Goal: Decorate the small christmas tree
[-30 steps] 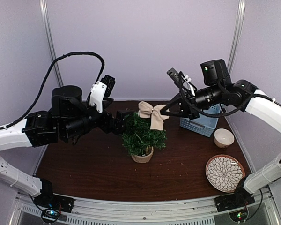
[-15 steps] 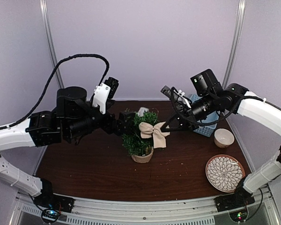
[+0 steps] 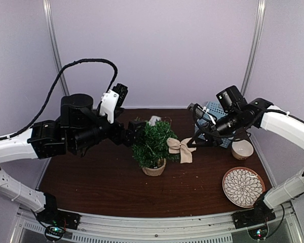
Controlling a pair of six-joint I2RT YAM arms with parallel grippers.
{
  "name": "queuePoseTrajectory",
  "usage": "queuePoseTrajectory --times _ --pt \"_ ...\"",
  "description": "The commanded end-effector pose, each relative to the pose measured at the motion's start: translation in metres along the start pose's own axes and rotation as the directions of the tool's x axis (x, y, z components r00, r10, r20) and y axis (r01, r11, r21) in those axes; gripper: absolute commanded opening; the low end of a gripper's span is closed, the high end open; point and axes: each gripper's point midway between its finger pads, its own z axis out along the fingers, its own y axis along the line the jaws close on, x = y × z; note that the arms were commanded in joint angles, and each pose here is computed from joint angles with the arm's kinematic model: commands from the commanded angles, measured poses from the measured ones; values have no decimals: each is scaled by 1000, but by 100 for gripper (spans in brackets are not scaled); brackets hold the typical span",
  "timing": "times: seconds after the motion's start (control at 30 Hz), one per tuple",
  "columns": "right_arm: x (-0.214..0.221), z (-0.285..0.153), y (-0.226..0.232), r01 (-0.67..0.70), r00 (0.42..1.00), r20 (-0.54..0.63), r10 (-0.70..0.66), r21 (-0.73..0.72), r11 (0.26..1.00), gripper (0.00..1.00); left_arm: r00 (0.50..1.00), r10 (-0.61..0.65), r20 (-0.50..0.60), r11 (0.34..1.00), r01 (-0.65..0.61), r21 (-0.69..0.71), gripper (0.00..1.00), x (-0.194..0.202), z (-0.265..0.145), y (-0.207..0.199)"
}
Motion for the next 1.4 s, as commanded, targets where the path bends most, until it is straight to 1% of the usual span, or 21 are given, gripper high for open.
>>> queuePoseTrajectory --times 0.0,0.1,0.2,0.4,0.5,0.77,0.87,1.1,1.13,1.27,1.3,1.37 --pt "-4 -7 -26 -6 999 34 4 37 999 0 999 -9 52 1000 10 -10 98 -13 -3 4" --pt "-10 -2 -32 -10 1000 29 10 7 1000 0 999 -8 54 1000 9 -12 98 -13 -3 5" --pt "-15 2 -40 -13 1000 27 13 16 1000 0 999 -8 53 1000 9 -12 98 -14 -4 5" --pt "-23 6 -32 -12 999 37 15 -55 998 0 999 -7 48 1000 8 -14 98 -11 -3 5" --pt "-29 7 -36 -15 998 55 17 -46 999 0 999 -8 51 1000 8 -16 98 -11 -2 5" --pt "-31 21 -57 -39 999 36 41 -45 998 0 999 0 44 1000 1 -14 98 -12 -1 5" --pt "-32 22 -63 -39 999 34 40 -24 999 0 999 -1 46 1000 2 -16 97 -11 -2 5" --pt "-26 22 -83 -66 998 13 65 88 994 1 999 3 41 1000 -2 -15 97 -10 -1 5" --pt "-25 21 -83 -65 998 13 64 97 993 1 999 3 41 1000 -2 -15 98 -10 -1 5" --pt "-29 18 -84 -61 998 29 58 122 991 12 999 9 39 1000 -9 -16 98 -11 0 5" --pt "-29 17 -84 -62 998 30 59 129 990 21 999 8 40 1000 -8 -15 98 -11 0 4" --pt "-30 15 -82 -60 998 32 57 135 989 31 999 9 40 1000 -9 -9 98 -12 0 3"
